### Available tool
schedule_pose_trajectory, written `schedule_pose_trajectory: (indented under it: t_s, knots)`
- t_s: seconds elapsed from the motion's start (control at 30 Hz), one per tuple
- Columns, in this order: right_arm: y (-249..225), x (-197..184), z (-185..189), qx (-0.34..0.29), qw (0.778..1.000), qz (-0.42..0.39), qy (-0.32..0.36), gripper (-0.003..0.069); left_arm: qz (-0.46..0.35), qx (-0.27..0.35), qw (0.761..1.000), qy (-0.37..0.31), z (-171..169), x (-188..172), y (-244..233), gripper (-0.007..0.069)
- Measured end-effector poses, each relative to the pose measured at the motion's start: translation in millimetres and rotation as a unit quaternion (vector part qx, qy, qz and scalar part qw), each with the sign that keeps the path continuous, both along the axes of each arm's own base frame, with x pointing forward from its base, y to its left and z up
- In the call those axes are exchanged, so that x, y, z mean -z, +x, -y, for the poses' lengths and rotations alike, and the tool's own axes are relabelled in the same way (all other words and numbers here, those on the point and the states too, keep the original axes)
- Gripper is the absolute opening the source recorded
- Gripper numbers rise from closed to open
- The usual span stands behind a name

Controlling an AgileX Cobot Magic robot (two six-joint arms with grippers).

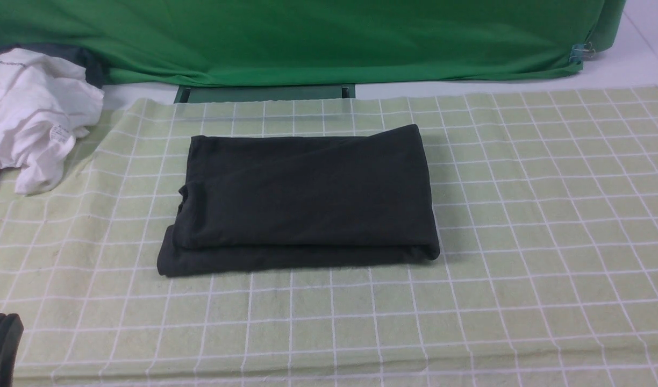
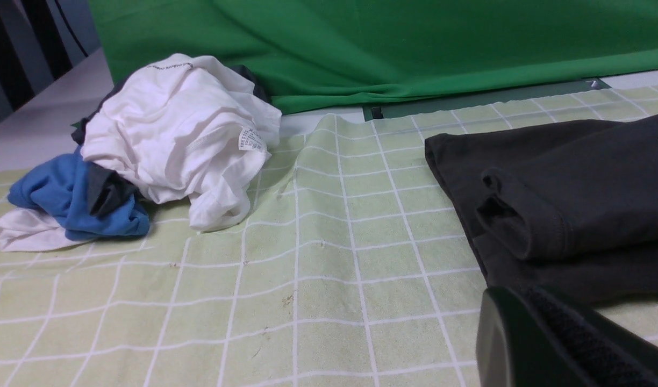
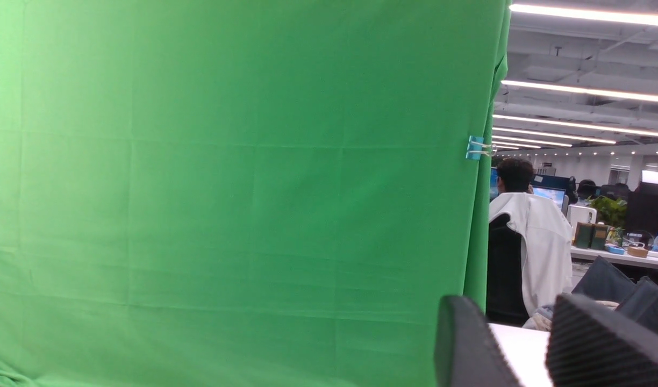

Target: Fold a long-sleeved shirt over a green coffee tablecloth.

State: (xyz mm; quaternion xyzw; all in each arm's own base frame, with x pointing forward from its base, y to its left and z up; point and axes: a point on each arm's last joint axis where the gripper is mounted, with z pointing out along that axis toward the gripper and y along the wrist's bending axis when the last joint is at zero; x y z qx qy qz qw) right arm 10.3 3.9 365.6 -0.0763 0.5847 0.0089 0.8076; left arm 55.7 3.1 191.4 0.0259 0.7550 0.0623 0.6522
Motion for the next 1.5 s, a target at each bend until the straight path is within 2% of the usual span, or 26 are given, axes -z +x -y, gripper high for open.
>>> schedule_pose_trajectory:
  t_s: [0.43,0.8,0.9,1.03,1.17,1.27,1.5]
  knots:
    - [0.5,0.5,2.4,0.011,1.0,-0.004,0.008,0.0239,0.0,0.0,1.0,0.003,-0.1,0.0,0.0,0.0014]
    - [6.3,13.1,2.3,0.019,0.999,-0.045,-0.005,0.024,0.0,0.0,1.0,0.005,-0.2,0.0,0.0,0.0014]
    - [15.1,32.3,2.5,0.04,0.996,-0.072,-0.028,0.024,0.0,0.0,1.0,0.006,-0.2,0.0,0.0,0.0014]
    - [34.7,81.6,3.9,0.076,0.983,-0.147,-0.08,0.024,0.0,0.0,1.0,0.006,-0.2,0.0,0.0,0.0014]
    - [47.2,140.7,4.4,0.078,0.967,-0.213,-0.114,0.024,0.0,0.0,1.0,0.006,-0.2,0.0,0.0,0.0014]
    - [48.9,166.4,4.3,0.076,0.963,-0.229,-0.121,0.024,0.0,0.0,1.0,0.006,-0.2,0.0,0.0,0.0014]
    - [44.4,180.1,4.6,0.074,0.959,-0.249,-0.108,0.024,-0.001,0.0,1.0,0.007,-0.2,0.0,0.0,0.0014]
